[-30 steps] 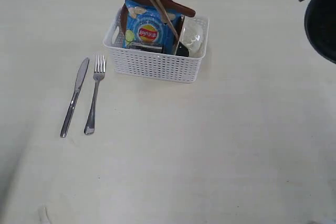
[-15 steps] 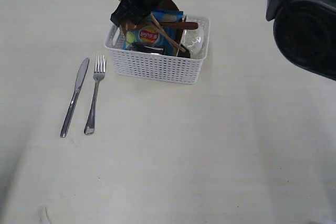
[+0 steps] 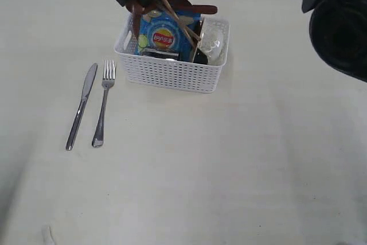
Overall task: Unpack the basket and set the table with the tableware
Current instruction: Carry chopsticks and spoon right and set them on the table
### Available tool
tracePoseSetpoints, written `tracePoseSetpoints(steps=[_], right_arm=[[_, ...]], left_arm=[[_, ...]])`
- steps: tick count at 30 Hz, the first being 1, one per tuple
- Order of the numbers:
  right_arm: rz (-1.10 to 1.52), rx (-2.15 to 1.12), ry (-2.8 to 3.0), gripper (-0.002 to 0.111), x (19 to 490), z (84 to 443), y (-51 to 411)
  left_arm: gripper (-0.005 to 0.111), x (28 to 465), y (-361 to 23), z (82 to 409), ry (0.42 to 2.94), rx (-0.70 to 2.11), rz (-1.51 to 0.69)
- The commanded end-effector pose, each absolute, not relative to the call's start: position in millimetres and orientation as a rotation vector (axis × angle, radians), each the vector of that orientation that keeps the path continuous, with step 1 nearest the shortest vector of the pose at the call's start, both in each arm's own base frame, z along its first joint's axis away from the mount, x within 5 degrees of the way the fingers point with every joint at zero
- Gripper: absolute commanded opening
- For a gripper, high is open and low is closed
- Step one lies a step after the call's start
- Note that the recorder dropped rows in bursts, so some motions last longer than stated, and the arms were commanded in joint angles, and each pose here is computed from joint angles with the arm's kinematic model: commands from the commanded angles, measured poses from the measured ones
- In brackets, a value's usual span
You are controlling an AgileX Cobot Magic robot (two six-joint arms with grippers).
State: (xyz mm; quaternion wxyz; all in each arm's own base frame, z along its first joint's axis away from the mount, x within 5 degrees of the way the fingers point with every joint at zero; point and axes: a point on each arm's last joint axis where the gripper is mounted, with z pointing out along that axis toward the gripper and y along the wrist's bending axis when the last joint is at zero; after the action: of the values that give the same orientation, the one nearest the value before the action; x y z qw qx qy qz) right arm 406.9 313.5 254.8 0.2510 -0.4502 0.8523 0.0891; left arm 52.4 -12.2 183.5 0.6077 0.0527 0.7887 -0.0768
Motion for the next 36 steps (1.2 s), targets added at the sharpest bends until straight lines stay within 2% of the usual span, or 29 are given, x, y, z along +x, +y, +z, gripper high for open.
tracePoseSetpoints(steps=[1,15,25,30,36], right_arm=[[0.251,-1.195,2.288,0.0,403,280,307],[0.261,-1.139,2.176,0.0,390,331,297],[0.233,-1.1,2.121,0.0,390,350,287],[0.172,-1.019,2.171,0.0,396,365,258],[0.131,-0.839,2.301,0.0,411,378,197]], left_arm=[[0.0,52,-13,183,1.821,0.126,-0.185],[0.0,52,-13,183,1.821,0.126,-0.185],[0.0,52,-13,183,1.821,0.126,-0.185],[0.0,52,-13,183,1.821,0.126,-0.185],[0.0,52,-13,183,1.821,0.126,-0.185]])
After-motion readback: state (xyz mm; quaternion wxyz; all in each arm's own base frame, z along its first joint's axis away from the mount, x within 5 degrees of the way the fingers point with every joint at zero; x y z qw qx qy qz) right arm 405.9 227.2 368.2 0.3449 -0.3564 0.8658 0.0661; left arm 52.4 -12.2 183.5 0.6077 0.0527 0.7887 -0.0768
